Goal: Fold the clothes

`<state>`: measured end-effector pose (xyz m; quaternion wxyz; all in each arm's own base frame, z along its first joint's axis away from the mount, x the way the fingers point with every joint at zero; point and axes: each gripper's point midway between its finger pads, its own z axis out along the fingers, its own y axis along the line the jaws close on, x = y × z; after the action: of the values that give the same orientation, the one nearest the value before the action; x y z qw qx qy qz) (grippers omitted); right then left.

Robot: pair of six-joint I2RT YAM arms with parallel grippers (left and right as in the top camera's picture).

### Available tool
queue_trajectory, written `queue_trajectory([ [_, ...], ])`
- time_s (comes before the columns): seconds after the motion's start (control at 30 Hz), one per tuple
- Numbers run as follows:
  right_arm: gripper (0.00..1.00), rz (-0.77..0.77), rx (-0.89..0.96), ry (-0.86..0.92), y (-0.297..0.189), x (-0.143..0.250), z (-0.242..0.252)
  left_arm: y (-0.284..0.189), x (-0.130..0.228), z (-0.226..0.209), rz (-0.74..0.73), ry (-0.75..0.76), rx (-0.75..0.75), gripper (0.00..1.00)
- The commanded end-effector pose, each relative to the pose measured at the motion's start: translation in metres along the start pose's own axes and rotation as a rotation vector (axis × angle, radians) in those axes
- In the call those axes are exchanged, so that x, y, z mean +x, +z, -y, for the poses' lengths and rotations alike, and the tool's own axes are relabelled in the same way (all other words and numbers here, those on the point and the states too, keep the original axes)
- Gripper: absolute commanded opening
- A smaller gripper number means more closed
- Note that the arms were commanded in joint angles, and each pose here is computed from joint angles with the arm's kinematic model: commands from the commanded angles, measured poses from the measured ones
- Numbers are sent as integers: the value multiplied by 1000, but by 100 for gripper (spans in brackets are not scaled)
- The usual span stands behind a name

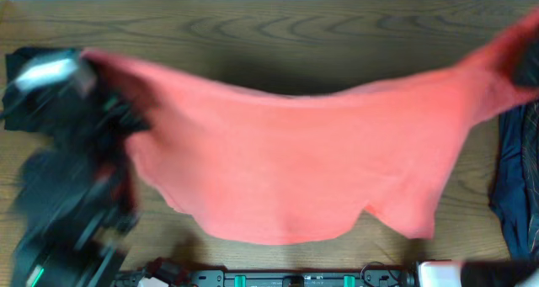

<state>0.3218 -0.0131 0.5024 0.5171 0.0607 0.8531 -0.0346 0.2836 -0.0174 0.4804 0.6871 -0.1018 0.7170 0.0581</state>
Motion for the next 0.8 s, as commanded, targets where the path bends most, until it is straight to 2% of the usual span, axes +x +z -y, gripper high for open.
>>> queue_trajectory([
  [0.0,1,-184,-5,-10,87,26,-18,49,41,25,-117,110,-63,6],
  [0.17,1,-352,-16,-36,179,63,-34,118,102,47,-236,195,-126,6],
  [0.37,1,-442,11,-60,247,94,-21,181,150,31,-290,211,-232,6],
  [0.57,1,-482,42,-60,277,110,3,218,201,5,-400,205,-245,6],
  [0.77,1,-507,24,-46,282,118,12,229,228,-8,-457,215,-281,6],
])
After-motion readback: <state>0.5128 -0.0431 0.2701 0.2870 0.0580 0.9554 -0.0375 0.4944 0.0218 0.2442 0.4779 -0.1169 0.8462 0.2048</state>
